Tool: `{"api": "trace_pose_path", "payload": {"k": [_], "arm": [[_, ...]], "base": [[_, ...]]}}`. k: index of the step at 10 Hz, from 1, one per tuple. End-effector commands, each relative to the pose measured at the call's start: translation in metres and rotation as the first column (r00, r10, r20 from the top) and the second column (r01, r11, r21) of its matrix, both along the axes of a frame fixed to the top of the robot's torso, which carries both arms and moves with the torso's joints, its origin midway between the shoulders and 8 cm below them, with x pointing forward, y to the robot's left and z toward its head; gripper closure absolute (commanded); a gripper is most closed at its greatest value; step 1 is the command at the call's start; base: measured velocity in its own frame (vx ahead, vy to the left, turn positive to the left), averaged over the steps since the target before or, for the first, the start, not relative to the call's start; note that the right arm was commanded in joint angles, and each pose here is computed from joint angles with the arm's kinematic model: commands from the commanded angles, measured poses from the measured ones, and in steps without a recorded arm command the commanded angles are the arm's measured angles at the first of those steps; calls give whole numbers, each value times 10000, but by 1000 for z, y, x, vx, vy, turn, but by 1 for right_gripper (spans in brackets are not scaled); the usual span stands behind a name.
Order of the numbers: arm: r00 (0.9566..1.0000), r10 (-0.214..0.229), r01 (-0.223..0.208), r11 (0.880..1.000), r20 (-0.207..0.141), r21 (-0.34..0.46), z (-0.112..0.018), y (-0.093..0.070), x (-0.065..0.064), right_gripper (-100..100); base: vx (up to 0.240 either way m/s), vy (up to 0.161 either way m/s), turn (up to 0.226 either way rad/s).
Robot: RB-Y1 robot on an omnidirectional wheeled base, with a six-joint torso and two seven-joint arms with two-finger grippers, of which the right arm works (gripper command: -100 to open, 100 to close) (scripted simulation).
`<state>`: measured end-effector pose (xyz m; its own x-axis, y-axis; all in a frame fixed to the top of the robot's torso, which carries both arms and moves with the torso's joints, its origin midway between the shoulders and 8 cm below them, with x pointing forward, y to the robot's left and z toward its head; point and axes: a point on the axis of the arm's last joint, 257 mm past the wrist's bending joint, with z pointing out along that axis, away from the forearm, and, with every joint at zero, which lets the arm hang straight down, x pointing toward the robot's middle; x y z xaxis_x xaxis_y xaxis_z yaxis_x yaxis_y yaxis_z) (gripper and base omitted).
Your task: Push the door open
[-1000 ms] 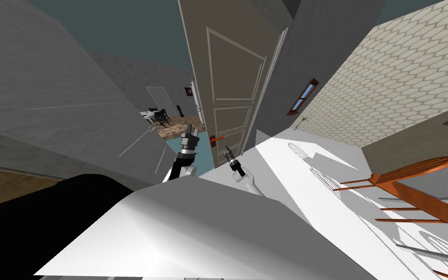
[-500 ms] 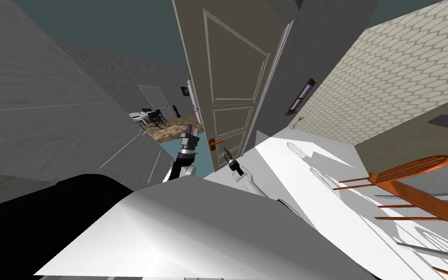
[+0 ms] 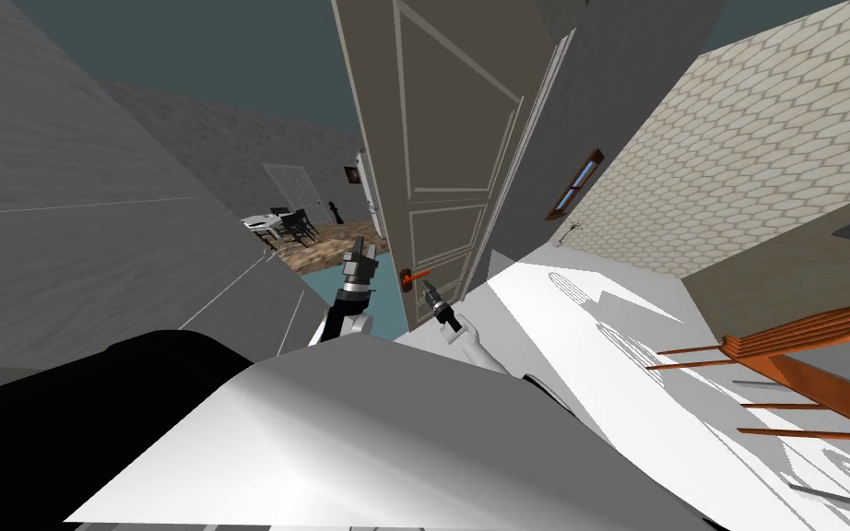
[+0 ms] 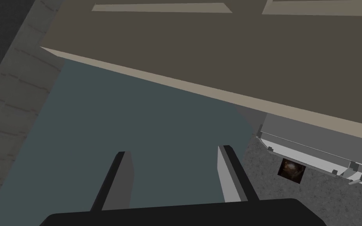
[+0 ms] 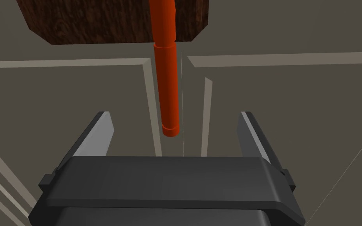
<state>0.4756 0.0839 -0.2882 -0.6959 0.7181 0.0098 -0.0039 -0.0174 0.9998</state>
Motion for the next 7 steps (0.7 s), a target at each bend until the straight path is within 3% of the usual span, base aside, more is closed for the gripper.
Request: {"api": "trace_pose_path", "payload": {"k": [1,6,7], "arm": [[10000,-59,59,10000,-9,-9,-1,-1,2,-100],[9998,-205,204,9998,-47,-25,-4,-2,5,-100],[9998,-205,204,9998,-47,-25,-4,-2,5,100]], "base": [[175,144,40],[144,131,34],[-12,-8,-3]]}}
